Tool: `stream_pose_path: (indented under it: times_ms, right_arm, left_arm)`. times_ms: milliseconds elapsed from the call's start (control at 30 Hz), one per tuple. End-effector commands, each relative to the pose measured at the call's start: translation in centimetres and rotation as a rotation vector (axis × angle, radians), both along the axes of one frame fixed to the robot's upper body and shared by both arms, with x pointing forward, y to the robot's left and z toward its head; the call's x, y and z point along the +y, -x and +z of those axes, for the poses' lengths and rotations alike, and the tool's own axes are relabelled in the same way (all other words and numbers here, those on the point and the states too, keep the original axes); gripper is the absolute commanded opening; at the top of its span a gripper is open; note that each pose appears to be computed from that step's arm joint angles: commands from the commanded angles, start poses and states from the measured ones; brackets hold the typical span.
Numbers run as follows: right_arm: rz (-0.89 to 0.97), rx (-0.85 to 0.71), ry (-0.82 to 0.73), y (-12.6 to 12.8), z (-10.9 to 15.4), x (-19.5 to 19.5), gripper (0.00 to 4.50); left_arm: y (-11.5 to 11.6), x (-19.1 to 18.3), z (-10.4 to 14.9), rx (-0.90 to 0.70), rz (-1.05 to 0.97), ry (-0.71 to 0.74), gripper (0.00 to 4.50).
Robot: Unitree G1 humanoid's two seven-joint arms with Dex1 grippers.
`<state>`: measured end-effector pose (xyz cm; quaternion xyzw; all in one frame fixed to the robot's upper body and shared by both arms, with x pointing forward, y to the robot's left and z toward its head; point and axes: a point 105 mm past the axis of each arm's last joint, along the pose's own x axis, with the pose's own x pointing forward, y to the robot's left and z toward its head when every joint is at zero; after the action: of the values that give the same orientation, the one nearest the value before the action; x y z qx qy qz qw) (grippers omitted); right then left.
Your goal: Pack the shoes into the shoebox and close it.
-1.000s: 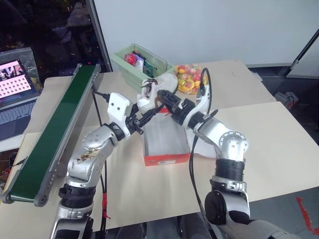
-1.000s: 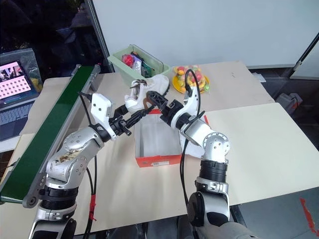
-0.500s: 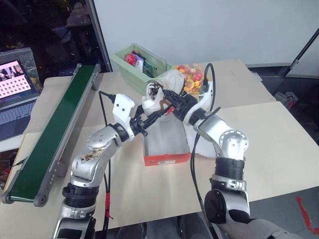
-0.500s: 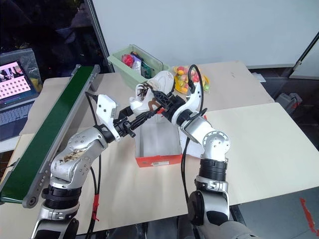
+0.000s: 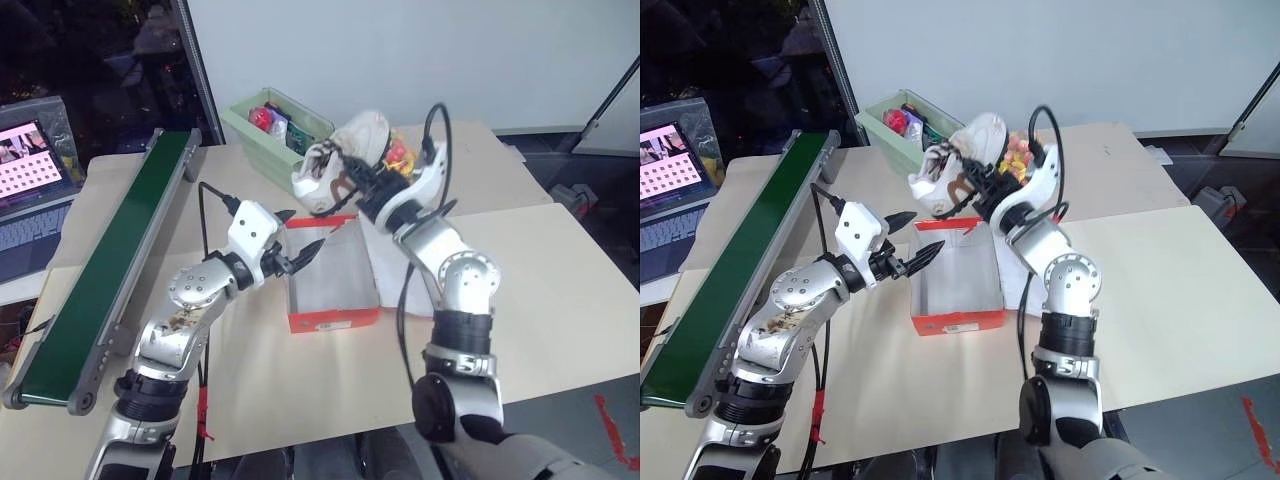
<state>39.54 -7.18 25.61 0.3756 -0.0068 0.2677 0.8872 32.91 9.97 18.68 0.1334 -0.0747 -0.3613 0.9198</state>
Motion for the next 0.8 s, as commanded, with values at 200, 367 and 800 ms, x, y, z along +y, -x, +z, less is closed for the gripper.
stream_pose_path:
  times_ms: [200,367,800]
  right_arm:
    - [0.112,-0.016,0.387,0.7,2.2,-2.0,0.48]
    - [0.263,0.203,0.533,1.3,1.9,-2.3,0.48]
    - [0.432,0.566,0.746,1.4,-5.7,0.2,0.48]
  left_arm:
    - [1.2,5.1,2.0,-0.026,-0.017,-0.089,3.79]
    - [1.6,4.5,0.6,-0.006,-0.109,-0.168,3.79]
    - [3.0,1.6,-0.5,-0.043,-0.256,-0.21,3.79]
